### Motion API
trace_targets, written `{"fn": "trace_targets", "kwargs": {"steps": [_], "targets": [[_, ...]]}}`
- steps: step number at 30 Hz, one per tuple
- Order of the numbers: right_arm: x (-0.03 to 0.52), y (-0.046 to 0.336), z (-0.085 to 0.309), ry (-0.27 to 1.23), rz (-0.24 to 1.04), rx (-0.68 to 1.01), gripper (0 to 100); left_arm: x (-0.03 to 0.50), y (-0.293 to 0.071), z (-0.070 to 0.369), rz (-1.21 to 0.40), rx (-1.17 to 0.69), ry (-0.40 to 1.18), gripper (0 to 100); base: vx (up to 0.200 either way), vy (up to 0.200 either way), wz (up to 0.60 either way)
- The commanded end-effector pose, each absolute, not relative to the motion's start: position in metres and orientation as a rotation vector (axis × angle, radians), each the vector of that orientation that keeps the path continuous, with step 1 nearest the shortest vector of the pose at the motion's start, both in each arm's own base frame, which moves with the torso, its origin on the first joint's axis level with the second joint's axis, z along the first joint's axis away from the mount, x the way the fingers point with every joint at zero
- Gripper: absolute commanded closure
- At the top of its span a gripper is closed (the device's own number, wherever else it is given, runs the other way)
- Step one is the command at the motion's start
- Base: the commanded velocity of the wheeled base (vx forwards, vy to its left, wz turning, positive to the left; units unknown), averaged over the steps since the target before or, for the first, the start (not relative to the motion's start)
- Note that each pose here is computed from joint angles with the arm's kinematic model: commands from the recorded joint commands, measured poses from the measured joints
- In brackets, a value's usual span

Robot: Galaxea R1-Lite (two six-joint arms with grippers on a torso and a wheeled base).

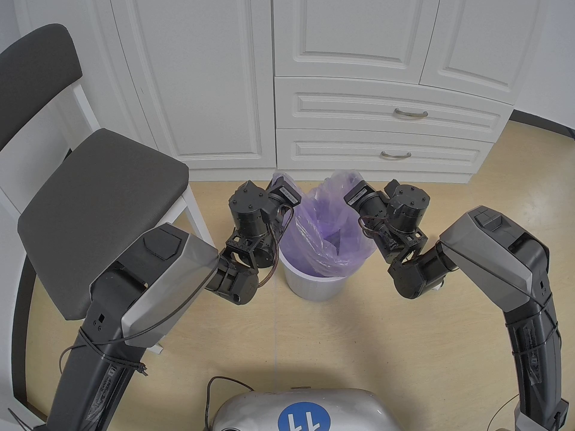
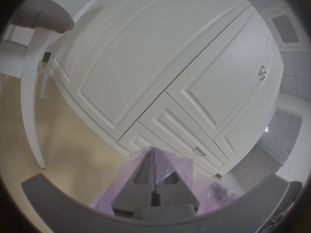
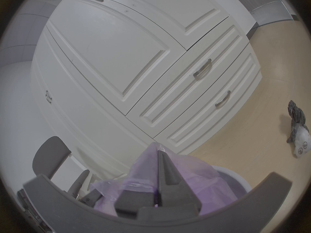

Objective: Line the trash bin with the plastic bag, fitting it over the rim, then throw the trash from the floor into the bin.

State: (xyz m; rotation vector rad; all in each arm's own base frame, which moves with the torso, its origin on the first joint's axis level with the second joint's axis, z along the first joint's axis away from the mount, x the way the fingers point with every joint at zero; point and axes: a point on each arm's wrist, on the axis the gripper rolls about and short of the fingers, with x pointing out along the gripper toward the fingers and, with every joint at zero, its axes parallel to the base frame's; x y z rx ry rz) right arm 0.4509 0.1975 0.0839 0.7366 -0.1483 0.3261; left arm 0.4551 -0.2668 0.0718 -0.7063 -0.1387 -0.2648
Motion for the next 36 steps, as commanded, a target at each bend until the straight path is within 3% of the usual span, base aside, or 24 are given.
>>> {"fn": "trace_targets", "kwargs": {"steps": [1, 12, 20, 28, 29, 36], "targets": [[0.459, 0.195, 0.068, -0.133, 0.314, 0.73, 100, 0.448, -0.275, 0.07, -0.282, -0.699, -0.131, 100, 0.0, 0.0, 0.0], [0.497, 0.176, 0.019, -0.099, 0.231, 0.702, 100, 0.456, -0.291, 0.001, -0.276, -0.573, -0.091, 100, 0.0, 0.0, 0.0], [0.505, 0.173, 0.005, -0.081, 0.203, 0.697, 100, 0.456, -0.292, -0.004, -0.272, -0.561, -0.085, 100, 0.0, 0.0, 0.0], [0.496, 0.175, 0.032, -0.103, 0.21, 0.694, 100, 0.446, -0.287, 0.016, -0.277, -0.543, -0.077, 100, 0.0, 0.0, 0.0], [0.487, 0.174, 0.048, -0.102, 0.211, 0.657, 100, 0.436, -0.282, 0.037, -0.281, -0.519, -0.075, 100, 0.0, 0.0, 0.0], [0.46, 0.159, 0.08, -0.092, 0.19, 0.429, 100, 0.409, -0.263, 0.07, -0.342, -0.38, -0.051, 100, 0.0, 0.0, 0.0]]}}
